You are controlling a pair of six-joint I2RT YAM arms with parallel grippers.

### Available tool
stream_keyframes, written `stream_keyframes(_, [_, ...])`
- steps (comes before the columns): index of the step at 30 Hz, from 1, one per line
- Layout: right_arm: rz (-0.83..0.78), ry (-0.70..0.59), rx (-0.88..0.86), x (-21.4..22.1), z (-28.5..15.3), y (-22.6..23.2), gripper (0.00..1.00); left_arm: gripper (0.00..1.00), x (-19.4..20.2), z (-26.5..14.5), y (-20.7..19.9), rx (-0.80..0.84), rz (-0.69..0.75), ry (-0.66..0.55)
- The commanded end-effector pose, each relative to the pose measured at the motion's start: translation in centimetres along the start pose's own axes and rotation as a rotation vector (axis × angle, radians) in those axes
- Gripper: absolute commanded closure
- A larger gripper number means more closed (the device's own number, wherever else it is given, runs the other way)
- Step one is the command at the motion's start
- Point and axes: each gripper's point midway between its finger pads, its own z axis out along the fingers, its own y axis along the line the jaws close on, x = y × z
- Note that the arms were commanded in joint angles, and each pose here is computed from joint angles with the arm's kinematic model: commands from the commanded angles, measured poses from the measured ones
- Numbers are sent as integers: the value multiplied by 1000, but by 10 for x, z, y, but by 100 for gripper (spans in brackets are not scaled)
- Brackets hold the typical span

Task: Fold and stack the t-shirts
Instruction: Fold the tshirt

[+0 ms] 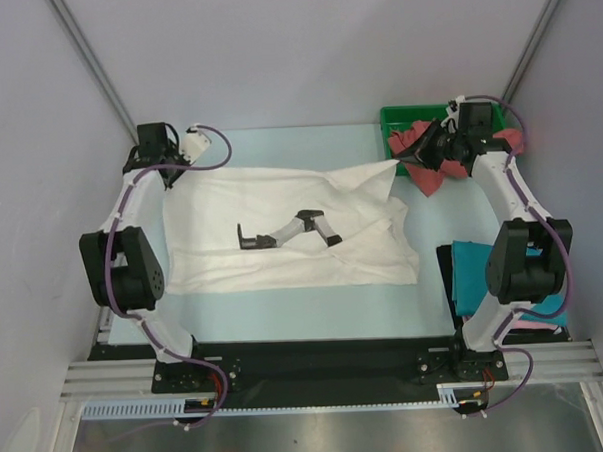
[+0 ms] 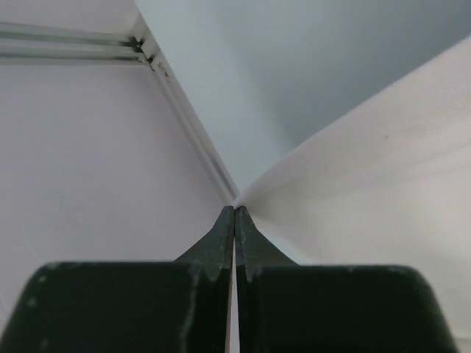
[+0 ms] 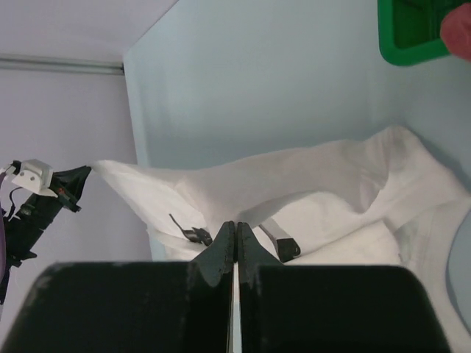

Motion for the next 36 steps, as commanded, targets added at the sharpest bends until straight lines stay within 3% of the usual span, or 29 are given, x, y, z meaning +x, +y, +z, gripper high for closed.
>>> stream_keyframes(1, [38,-55,-26,-25,5,11,100,100,-20,-1,43,-113,-17,-36])
stream_keyframes(8, [13,-45,7,0,-26,13,100,100,-11,-13,10,-41,53,-77])
stream_keyframes(11, [32,7,9,30,-39,8,100,100,12,-14,-31,41,111,-64])
stream_keyframes(18, [75,87,45,90,-70,-7,100,99,58,-29,-80,142,270,6])
stream_keyframes(24, [148,144,91,132,-68,-34,100,100,84,-30,-99,195,343,83])
stream_keyframes(30, [177,145,79,142,-61,-40,100,99,97,-27,-119,267,366,111])
stream_keyframes(34, [152,148,80,142,-51,-37,100,57,91,-32,-130,357,345,85])
stream_keyframes(36, [149,134,79,136,-46,-39,100,51,61,-44,-128,389,278,-25])
